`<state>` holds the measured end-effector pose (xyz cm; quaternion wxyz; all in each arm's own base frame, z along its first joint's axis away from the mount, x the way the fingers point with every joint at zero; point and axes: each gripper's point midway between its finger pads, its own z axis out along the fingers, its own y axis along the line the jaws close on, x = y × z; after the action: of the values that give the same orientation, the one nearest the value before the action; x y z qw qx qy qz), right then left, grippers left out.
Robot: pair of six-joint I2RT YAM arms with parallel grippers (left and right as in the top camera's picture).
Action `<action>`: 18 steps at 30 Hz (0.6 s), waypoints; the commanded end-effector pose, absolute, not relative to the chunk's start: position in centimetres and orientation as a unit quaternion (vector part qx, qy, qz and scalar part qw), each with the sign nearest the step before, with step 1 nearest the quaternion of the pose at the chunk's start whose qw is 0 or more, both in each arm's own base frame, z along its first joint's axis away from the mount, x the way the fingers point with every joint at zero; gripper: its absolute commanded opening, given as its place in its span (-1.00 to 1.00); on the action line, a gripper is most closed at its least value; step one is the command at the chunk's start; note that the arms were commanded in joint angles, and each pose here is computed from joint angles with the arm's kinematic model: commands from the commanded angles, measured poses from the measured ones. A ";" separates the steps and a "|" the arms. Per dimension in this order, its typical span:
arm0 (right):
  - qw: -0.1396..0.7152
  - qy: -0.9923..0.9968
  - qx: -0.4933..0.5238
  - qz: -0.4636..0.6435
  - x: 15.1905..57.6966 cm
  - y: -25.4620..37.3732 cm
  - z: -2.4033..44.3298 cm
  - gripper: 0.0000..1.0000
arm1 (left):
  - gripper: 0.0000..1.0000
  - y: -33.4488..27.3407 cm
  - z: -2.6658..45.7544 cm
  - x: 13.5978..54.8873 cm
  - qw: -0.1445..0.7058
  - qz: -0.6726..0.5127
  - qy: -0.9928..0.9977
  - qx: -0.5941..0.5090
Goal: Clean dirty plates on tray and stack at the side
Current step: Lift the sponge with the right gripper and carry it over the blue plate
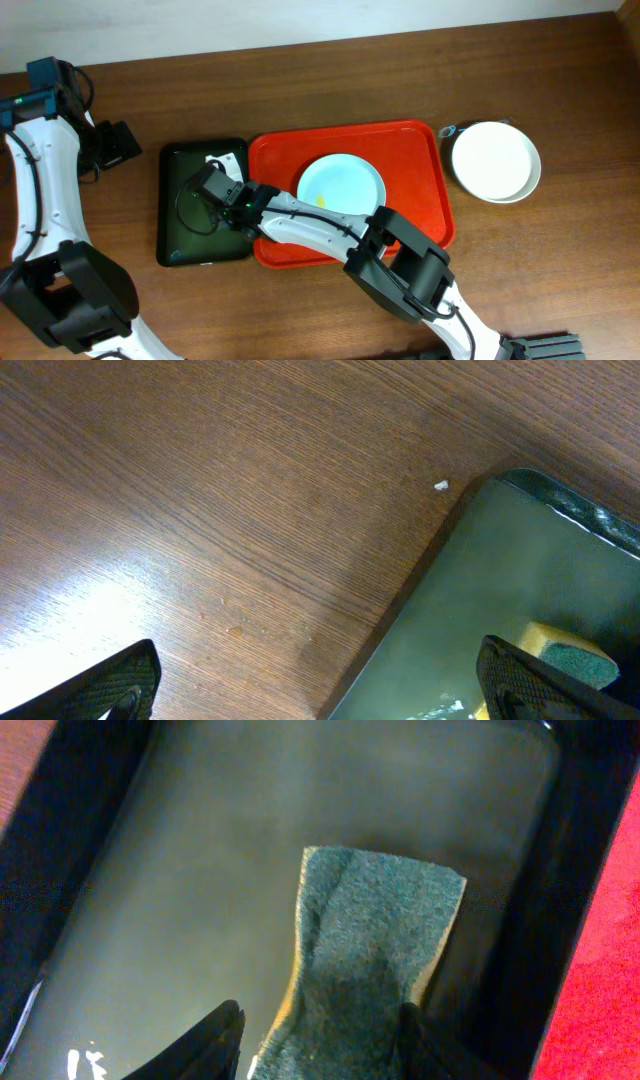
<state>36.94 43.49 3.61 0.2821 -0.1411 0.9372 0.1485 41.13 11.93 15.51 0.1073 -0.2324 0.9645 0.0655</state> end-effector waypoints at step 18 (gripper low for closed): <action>0.278 0.923 -0.226 0.143 35.2 45.3 2.2 -0.70 | 0.99 12.0 16.7 41.2 0.124 0.067 0.961 -0.238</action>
<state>36.83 43.89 2.01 0.2862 -0.1742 0.9327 0.1335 41.13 11.93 15.51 0.1073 -0.2324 0.9645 0.0655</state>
